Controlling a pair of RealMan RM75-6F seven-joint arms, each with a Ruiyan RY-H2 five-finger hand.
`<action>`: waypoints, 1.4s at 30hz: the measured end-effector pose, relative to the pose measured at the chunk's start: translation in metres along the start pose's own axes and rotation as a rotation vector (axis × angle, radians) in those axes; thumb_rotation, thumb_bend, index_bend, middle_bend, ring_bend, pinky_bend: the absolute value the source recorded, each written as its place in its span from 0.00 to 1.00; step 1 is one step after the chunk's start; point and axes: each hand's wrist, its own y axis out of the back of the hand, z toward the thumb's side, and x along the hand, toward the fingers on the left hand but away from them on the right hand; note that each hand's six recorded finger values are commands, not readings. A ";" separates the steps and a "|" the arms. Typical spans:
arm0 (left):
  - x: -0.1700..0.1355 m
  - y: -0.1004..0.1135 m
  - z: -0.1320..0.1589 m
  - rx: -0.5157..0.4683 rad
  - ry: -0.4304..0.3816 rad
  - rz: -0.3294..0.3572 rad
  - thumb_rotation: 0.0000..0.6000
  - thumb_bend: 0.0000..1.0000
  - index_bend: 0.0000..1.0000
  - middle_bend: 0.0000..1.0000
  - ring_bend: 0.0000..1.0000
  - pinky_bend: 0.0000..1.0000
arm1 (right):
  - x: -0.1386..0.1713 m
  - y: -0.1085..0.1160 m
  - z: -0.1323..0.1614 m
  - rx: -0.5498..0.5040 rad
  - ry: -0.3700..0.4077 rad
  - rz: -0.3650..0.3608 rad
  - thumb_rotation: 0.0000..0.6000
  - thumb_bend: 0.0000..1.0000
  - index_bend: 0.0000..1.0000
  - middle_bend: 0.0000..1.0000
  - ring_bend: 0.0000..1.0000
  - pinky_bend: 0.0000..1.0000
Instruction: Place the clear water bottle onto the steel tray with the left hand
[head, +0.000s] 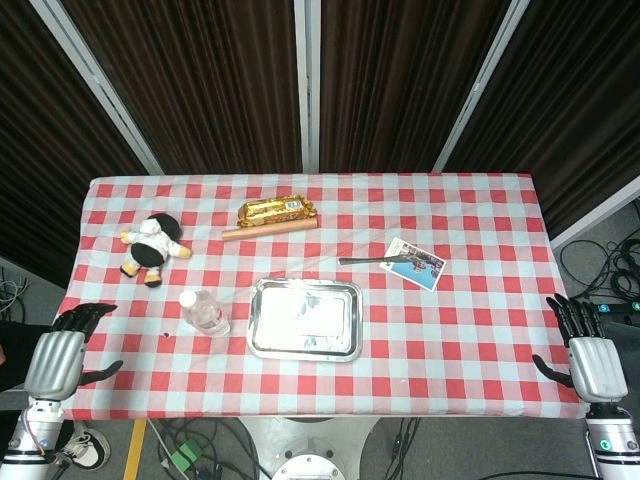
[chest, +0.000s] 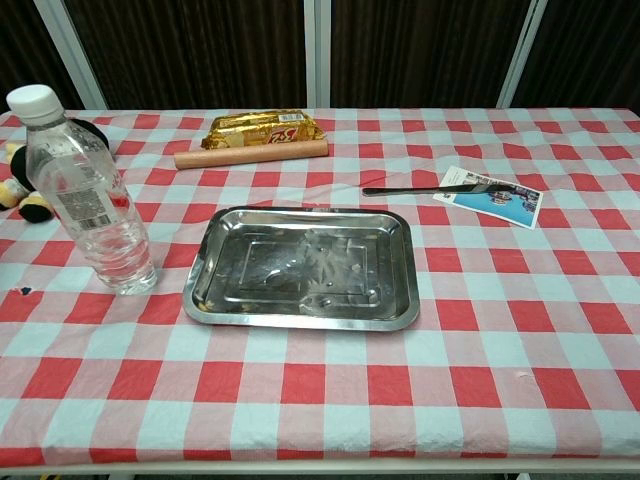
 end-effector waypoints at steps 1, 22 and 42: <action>0.000 0.000 0.000 -0.001 -0.001 -0.001 1.00 0.09 0.28 0.31 0.19 0.22 | 0.000 0.000 0.000 0.001 0.000 0.001 1.00 0.15 0.07 0.05 0.00 0.00; 0.016 -0.023 0.014 -0.424 0.053 -0.038 1.00 0.00 0.24 0.28 0.17 0.21 | 0.000 0.000 -0.001 0.011 -0.003 -0.005 1.00 0.15 0.07 0.05 0.00 0.00; 0.066 -0.080 0.099 -0.767 -0.010 -0.187 1.00 0.00 0.18 0.19 0.11 0.19 | -0.002 0.001 -0.006 0.013 -0.021 -0.007 1.00 0.15 0.07 0.05 0.00 0.00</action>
